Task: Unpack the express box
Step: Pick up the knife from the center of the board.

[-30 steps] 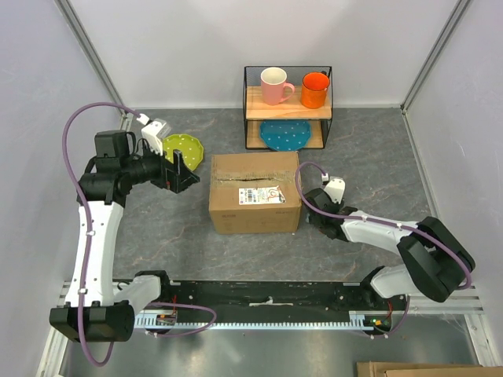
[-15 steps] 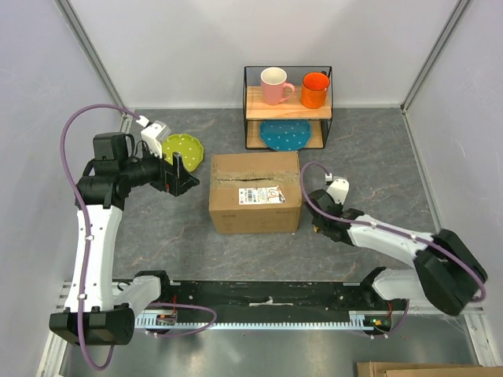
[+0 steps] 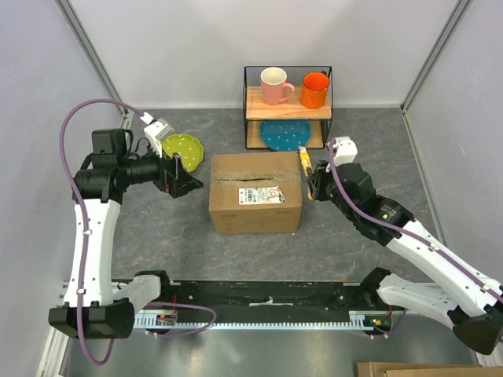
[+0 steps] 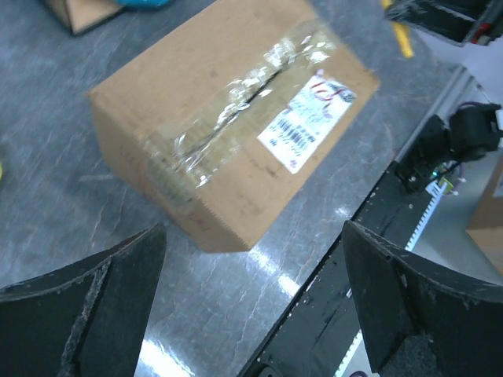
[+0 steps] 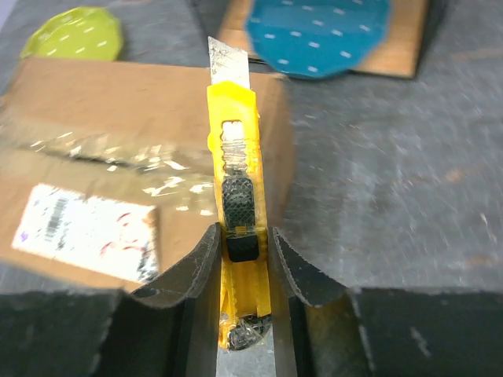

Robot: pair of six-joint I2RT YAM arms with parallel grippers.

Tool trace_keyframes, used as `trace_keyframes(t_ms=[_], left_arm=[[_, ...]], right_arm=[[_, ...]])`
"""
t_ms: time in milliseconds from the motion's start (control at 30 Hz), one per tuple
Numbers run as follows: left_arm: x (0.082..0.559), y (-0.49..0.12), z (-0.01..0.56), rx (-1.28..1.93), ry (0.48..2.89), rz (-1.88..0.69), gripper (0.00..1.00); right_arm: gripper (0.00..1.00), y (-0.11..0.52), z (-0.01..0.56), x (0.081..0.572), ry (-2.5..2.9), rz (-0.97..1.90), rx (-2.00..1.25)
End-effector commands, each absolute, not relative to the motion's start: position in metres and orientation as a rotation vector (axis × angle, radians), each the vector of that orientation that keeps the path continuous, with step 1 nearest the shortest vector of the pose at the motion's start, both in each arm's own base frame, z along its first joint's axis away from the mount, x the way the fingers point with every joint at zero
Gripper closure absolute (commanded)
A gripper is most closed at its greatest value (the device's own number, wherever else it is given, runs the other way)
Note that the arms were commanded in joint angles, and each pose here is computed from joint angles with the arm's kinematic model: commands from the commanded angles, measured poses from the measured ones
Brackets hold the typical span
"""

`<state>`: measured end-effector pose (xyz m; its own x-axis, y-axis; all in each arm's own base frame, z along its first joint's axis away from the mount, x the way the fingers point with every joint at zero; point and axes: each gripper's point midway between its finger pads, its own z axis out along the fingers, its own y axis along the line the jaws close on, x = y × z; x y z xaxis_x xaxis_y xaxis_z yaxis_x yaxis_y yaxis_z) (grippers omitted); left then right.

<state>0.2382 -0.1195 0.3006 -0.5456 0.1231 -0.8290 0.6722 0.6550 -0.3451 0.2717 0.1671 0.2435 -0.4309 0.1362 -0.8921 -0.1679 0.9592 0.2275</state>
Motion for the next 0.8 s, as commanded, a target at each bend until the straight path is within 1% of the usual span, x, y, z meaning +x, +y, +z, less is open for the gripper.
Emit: trace_keyframes(t_ms=[0, 33, 100, 200, 233, 300, 333, 400, 433, 500, 600, 667, 767], left_arm=[[0.204, -0.142, 0.350, 0.877, 1.789, -0.971, 0.00], [0.202, -0.144, 0.352, 0.892, 1.772, -0.981, 0.01], [0.201, -0.147, 0.356, 0.913, 1.747, -1.009, 0.01], [0.204, -0.151, 0.355, 0.906, 1.751, -1.087, 0.00], [0.205, -0.152, 0.354, 0.903, 1.755, -1.111, 0.00], [0.201, -0.155, 0.355, 0.913, 1.729, -1.157, 0.00], [0.197, -0.156, 0.355, 0.918, 1.724, -1.179, 0.00], [0.191, -0.159, 0.360, 0.964, 1.671, -1.187, 0.01], [0.187, -0.159, 0.360, 0.972, 1.671, -1.191, 0.00], [0.183, -0.160, 0.362, 1.016, 1.642, -1.170, 0.00], [0.175, -0.161, 0.354, 1.042, 1.663, -1.192, 0.00], [0.159, -0.168, 0.348, 1.097, 1.653, -1.255, 0.03], [0.155, -0.170, 0.339, 1.108, 1.666, -1.320, 0.06]], right_arm=[[0.81, 0.207, 0.287, 0.249, 1.883, 0.478, -0.451], [0.82, 0.217, 0.297, 0.244, 1.857, 0.513, -0.506], [0.82, 0.226, 0.302, 0.243, 1.831, 0.496, -0.578], [0.86, 0.251, 0.304, 0.241, 1.817, 0.479, -0.689], [0.87, 0.269, 0.306, 0.233, 1.801, 0.501, -0.749], [0.87, 0.284, 0.311, 0.225, 1.773, 0.494, -0.803], [0.87, 0.301, 0.311, 0.214, 1.747, 0.480, -0.894], [0.88, 0.309, 0.311, 0.211, 1.734, 0.397, -0.940], [0.89, 0.322, 0.308, 0.200, 1.712, 0.361, -1.028], [0.89, 0.325, 0.308, 0.199, 1.691, 0.272, -1.052], [0.91, 0.333, 0.316, 0.188, 1.625, 0.199, -1.102], [0.91, 0.334, 0.325, 0.186, 1.589, 0.165, -1.114], [0.92, 0.339, 0.334, 0.177, 1.544, 0.142, -1.142]])
